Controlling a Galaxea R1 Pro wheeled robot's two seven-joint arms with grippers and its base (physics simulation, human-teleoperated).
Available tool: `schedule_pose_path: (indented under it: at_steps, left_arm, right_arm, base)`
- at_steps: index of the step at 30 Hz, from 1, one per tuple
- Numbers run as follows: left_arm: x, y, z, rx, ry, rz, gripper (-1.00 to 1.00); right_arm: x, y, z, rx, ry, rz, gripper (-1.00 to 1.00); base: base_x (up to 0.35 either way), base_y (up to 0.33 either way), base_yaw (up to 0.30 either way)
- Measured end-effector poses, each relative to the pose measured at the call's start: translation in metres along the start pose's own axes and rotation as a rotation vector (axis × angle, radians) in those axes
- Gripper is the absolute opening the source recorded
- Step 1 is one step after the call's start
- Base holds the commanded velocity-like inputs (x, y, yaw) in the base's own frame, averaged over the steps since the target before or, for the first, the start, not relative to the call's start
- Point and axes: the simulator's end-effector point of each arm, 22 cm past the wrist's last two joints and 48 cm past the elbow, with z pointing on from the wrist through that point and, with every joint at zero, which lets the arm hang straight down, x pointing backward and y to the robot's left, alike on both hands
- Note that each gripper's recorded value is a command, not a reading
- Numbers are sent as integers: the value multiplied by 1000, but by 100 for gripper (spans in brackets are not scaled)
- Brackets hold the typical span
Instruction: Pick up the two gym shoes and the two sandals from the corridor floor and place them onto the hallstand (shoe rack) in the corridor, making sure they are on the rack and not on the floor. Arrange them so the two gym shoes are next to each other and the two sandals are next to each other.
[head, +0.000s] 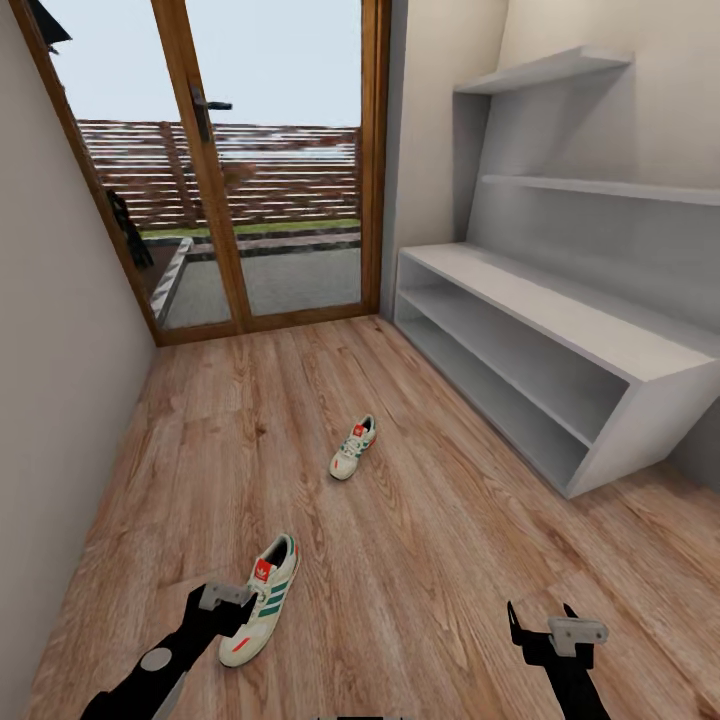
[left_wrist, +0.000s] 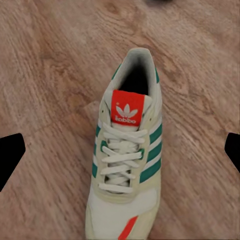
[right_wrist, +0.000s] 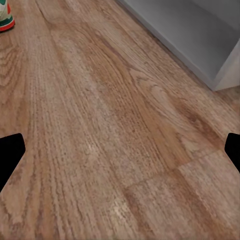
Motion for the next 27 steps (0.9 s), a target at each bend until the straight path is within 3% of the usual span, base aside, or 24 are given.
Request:
schedule_pose_path:
  at_steps: [10,16,17,21,24,27]
  left_arm:
    - [-2,-14,-1,64,-15,18,100]
    - [-4,-15,-1,69,-25,21,100]
    - [-4,-15,-1,70,-29,21,100]
    - [-5,-15,-1,70,-31,21,100]
    - [-5,-15,-1,71,-32,21,100]
    - [-5,-15,-1,70,-33,21,100]
  right_arm:
    - [-2,-5,1,13,-3,11,100]
    - [-5,-21,1,56,-10,29,100]
    - [-19,-38,4,93,-44,44,100]
    - [-36,-46,4,110,-83,46,100]
    - [-83,-63,8,138,-158,47,100]
    - [-117,-82,1,160,-173,47,100]
  base:
    - [0,0,0]
    - [0,0,0]
    - [0,0,0]
    - [0,0,0]
    - [0,0,0]
    - [0,0,0]
